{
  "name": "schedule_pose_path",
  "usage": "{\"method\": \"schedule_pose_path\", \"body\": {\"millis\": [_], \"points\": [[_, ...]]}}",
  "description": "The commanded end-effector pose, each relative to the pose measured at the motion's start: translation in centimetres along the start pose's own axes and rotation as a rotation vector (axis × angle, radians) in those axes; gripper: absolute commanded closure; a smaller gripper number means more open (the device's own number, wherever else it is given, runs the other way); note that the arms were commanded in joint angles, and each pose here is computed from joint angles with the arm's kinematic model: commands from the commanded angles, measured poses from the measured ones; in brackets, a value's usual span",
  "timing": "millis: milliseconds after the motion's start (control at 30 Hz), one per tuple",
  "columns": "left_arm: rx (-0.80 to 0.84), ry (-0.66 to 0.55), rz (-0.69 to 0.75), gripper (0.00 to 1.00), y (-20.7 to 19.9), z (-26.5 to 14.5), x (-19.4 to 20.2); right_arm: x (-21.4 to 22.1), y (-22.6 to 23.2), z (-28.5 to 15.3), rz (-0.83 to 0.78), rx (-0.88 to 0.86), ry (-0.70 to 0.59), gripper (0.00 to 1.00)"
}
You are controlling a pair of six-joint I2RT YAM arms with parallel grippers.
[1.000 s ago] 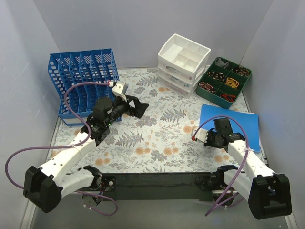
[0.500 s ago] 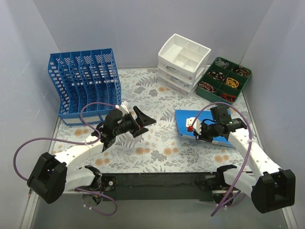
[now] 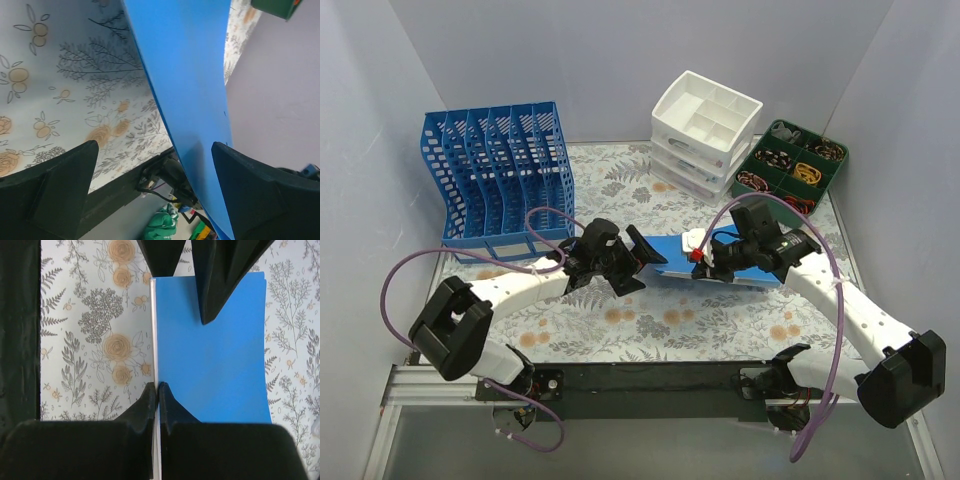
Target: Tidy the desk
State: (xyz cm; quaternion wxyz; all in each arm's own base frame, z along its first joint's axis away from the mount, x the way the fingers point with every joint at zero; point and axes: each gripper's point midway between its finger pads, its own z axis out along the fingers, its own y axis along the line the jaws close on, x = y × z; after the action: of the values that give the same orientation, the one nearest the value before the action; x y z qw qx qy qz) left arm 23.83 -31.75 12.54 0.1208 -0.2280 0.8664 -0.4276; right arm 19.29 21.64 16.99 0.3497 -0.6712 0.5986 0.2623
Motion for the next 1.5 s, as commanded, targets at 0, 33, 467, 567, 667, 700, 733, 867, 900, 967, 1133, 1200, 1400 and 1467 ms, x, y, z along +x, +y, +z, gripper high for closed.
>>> {"method": "schedule_pose_path", "body": {"millis": [0,33,467,567,667,700,733,867,900,967,1133,1200,1400,1467], "points": [[0.018,-0.038,-0.224,0.02,-2.8,-0.3,-0.9,-3.6,-0.2,0.1,-0.029,-0.006,-0.118,0.99],[0.026,-0.039,-0.218,0.02,-3.0,-0.3,-0.9,-3.6,0.3,0.3,-0.033,-0.02,-0.121,0.99],[0.341,-0.095,0.023,0.85,-7.4,-4.0,-1.5,-6.0,2.2,0.2,-0.083,-0.088,-0.256,0.99],[0.434,-0.154,0.171,1.0,-9.3,-6.4,-2.2,-6.6,3.3,0.2,-0.087,-0.135,-0.291,0.87],[0.48,-0.223,0.362,1.0,-11.3,-9.0,-3.5,-7.6,3.9,-0.5,-0.095,-0.156,-0.319,0.45],[0.434,-0.208,0.404,1.0,-10.6,-9.1,-3.5,-8.6,3.7,-1.5,-0.113,-0.137,-0.328,0.35],[0.448,-0.247,0.517,1.0,-12.2,-10.4,-4.0,-9.1,3.4,-2.0,-0.123,-0.114,-0.328,0.33],[0.242,-0.288,0.735,1.0,-12.7,-13.2,-6.5,-11.3,0.4,-5.8,-0.168,0.1,-0.295,0.26],[0.113,-0.244,0.73,1.0,-10.4,-13.1,-6.5,-11.4,-0.4,-7.0,-0.175,0.167,-0.282,0.25],[0.0,-0.299,0.799,1.0,-10.4,-15.8,-7.8,-10.8,-2.2,-9.0,-0.157,0.271,-0.27,0.24],[-0.162,-0.479,0.876,1.0,-11.8,-22.0,-10.6,-8.8,-4.4,-10.7,-0.088,0.393,-0.3,0.24],[-0.166,-0.534,0.92,1.0,-13.3,-24.9,-10.9,-6.7,-4.7,-9.4,-0.023,0.391,-0.283,0.24],[-0.256,-0.69,1.013,1.0,-14.6,-30.3,-12.4,-3.0,-4.5,-6.4,0.076,0.334,-0.228,0.24],[-0.253,-0.748,1.013,1.0,-15.1,-32.6,-12.4,-2.6,-4.2,-5.9,0.09,0.314,-0.226,0.24]]}}
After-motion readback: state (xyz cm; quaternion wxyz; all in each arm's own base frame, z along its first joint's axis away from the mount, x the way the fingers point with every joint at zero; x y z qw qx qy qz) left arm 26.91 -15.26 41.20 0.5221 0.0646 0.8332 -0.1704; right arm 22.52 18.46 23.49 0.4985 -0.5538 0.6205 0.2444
